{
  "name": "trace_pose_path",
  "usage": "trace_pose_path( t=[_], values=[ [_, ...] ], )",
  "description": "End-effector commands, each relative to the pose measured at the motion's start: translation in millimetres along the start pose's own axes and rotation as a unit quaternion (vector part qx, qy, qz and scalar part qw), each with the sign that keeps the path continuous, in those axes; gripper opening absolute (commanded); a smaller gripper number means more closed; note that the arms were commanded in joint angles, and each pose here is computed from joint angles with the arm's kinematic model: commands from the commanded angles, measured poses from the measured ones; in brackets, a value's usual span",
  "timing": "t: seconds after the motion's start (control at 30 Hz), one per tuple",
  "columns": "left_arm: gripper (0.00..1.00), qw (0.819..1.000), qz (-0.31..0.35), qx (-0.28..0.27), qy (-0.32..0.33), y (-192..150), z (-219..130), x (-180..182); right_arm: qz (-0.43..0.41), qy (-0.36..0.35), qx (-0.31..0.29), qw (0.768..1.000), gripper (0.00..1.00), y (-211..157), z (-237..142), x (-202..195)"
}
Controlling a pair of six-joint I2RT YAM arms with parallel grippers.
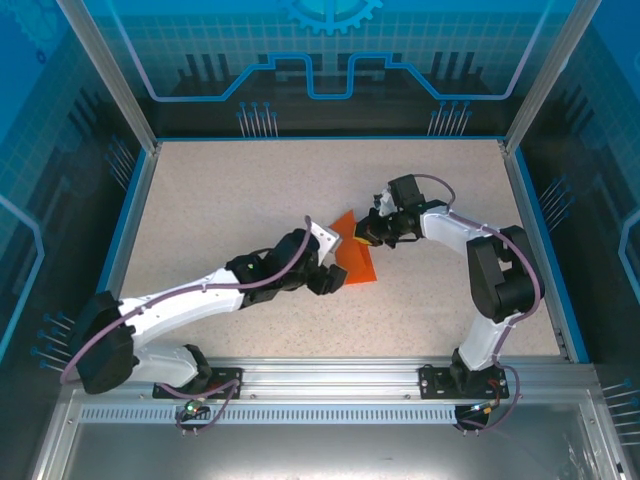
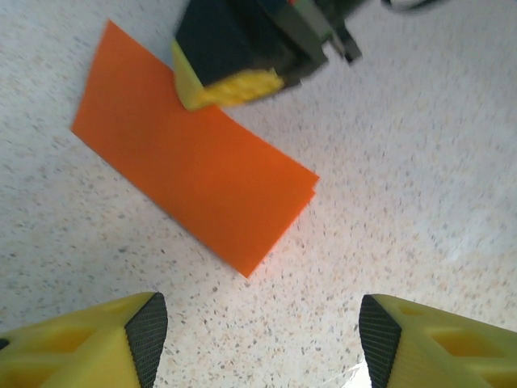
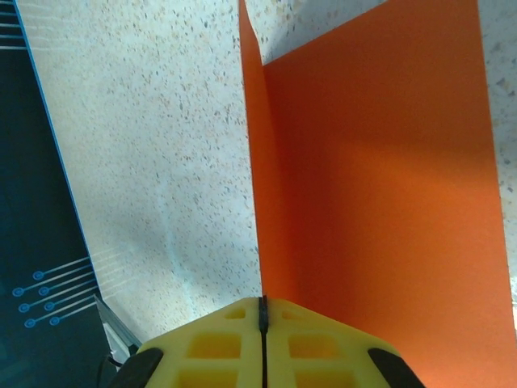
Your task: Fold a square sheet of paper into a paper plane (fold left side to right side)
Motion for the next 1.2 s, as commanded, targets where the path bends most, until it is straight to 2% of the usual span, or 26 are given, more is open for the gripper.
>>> trace_pose_path(
  t=[0.0,0.2,0.4,0.63,0.83,0.97,1.03,1.17],
  values=[
    [0.68,0.999,0.036,0.02,0.0,-8,15,-13,0.022,-0.001,0.001,1.0,0.07,-4,7,-2],
    [0.69,0.998,0.061,0.035,0.002,-18,46,-34,0.036,-0.01,0.003,0.999,0.08,-7,8,-7],
    [0.72,0.995,0.081,0.036,0.052,-25,77,-43,0.038,-0.01,0.009,0.999,0.08,-10,11,-8],
    [0.74,0.983,0.101,0.029,0.151,-20,100,-29,0.038,-0.009,0.009,0.999,0.08,-11,12,-8],
    [0.74,0.976,0.114,0.026,0.186,-15,111,-23,0.039,-0.01,0.011,0.999,0.08,-13,12,-9],
    [0.64,0.973,0.117,0.022,0.199,-12,113,-21,0.038,-0.011,0.012,0.999,0.08,-13,13,-9],
    [0.57,0.973,0.118,0.02,0.2,-11,113,-22,0.036,-0.012,0.013,0.999,0.08,-13,14,-9],
    [0.35,0.973,0.12,0.023,0.196,-13,114,-22,0.037,-0.015,0.014,0.999,0.08,-14,15,-11]
  ],
)
Point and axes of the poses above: each hand's point on the last joint's axis, 136 mm out from that joint toward the fingers, its own z axis out along the fingers, its own x axis along the line the jaws close on, y = z × x, the point moved 1 cm from there along -z, back along the fingers, and after that the axes turned 15 degrees about -z, right-handed, at the moved point
